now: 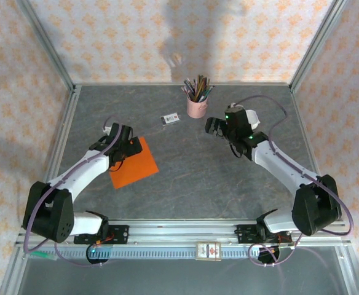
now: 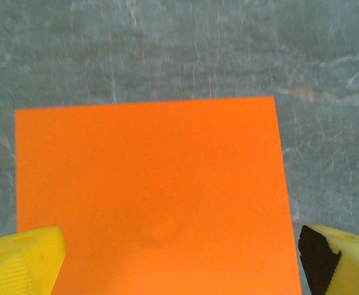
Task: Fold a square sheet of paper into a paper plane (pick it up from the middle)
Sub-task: Move the square sheet of paper to the center of the table.
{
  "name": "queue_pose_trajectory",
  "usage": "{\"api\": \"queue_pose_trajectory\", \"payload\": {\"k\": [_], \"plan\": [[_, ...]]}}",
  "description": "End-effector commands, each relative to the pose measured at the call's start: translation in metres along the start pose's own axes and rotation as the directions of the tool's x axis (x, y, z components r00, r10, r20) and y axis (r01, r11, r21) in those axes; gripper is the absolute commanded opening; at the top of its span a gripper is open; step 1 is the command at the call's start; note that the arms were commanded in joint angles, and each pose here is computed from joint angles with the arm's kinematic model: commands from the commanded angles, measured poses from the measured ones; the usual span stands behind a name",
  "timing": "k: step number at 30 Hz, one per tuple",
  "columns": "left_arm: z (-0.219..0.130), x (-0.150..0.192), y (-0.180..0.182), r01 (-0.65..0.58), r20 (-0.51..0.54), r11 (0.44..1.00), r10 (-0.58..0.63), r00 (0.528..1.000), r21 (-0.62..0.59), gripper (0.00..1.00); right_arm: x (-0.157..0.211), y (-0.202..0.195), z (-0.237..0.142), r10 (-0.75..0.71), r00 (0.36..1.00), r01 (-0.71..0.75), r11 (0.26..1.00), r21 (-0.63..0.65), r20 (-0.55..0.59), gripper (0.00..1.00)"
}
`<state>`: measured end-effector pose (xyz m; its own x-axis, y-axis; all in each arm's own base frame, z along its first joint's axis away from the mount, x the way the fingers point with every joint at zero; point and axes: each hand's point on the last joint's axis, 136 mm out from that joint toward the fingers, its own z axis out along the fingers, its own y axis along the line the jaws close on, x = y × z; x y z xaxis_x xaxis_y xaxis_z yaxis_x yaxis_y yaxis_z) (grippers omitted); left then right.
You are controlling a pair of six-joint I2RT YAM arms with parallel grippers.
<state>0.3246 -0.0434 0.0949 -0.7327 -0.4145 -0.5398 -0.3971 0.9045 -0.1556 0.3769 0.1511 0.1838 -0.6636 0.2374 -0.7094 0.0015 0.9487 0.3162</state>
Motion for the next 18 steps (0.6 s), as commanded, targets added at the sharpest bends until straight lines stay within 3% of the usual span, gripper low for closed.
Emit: {"api": "queue_pose_trajectory", "payload": {"k": [1, 7, 18], "plan": [[0.002, 0.012, -0.003, 0.032, -0.053, 0.999, -0.034, 0.998, -0.036, 0.99, 0.008, 0.007, 0.0, -0.022, 0.999, 0.021, 0.999, -0.04, -0.032, 1.0], [0.023, 0.015, 0.013, 0.049, -0.061, 0.983, -0.061, 0.996, -0.176, 0.99, 0.015, 0.008, 0.002, -0.048, 0.998, 0.046, 0.997, -0.062, -0.04, 1.0], [0.062, 0.032, 0.012, 0.015, -0.15, 0.976, -0.048, 0.987, -0.218, 0.99, 0.018, 0.003, -0.001, -0.098, 0.995, 0.096, 0.994, -0.051, -0.027, 0.99]]}}
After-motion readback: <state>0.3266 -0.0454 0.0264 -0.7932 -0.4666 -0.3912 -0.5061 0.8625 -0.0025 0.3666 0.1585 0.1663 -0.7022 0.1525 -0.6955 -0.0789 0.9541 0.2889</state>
